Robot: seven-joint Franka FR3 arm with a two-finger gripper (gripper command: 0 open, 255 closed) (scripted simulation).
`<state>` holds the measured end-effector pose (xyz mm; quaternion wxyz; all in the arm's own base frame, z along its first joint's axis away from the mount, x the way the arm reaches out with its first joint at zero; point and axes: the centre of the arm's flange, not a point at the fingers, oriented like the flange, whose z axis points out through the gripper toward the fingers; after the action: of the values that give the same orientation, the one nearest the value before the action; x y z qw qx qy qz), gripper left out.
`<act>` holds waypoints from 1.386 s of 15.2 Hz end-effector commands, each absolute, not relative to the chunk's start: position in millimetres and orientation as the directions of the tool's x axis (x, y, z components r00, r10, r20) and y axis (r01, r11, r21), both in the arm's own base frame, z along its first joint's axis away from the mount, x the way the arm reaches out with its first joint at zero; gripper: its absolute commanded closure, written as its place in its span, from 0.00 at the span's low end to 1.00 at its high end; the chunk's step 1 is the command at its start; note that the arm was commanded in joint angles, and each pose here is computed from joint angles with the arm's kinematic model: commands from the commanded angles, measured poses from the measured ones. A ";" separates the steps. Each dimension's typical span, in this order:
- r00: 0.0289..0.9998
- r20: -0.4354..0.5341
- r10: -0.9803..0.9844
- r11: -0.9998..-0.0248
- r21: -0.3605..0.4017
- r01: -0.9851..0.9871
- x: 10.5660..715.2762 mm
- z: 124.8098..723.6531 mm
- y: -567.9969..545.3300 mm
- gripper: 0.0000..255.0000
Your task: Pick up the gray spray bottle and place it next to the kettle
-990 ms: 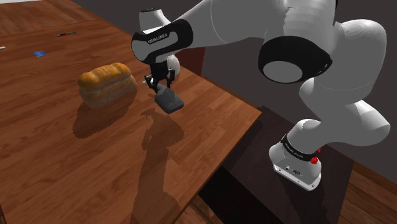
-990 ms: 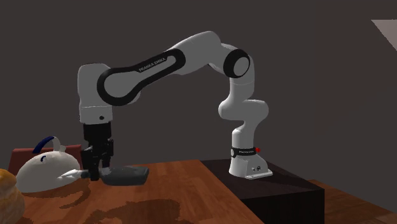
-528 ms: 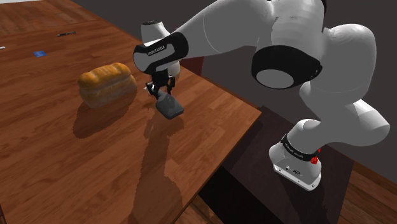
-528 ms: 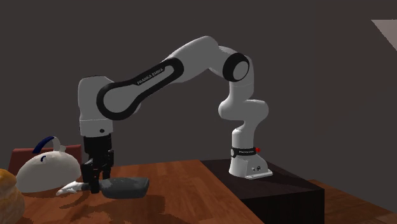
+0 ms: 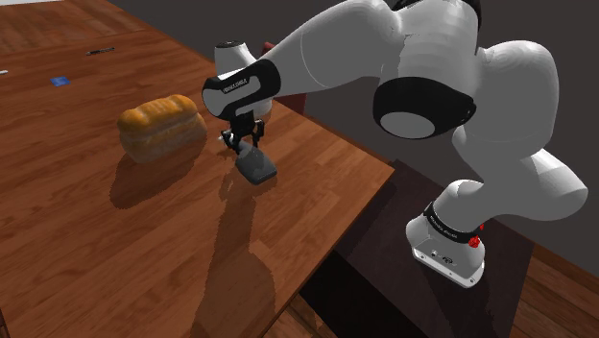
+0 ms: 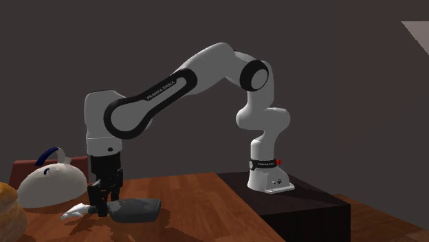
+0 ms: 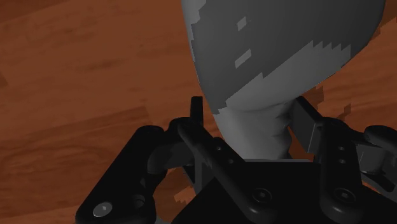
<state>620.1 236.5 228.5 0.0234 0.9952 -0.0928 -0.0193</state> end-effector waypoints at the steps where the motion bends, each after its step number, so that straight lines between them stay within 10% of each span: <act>1: 0.982 -0.034 -0.186 -0.982 0.050 -0.184 620.2 228.4 236.5 1.00; 3: 0.982 -0.034 -0.186 -0.982 0.050 -0.184 620.2 228.4 236.5 1.00; 4: 0.982 -0.034 -0.186 -0.982 0.050 -0.184 620.2 228.4 236.5 0.00; 21: 0.982 -0.034 -0.186 -0.982 0.050 -0.184 622.3 278.3 238.6 0.00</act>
<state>622.3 238.6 278.3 0.0233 0.9952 -0.0928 -0.0191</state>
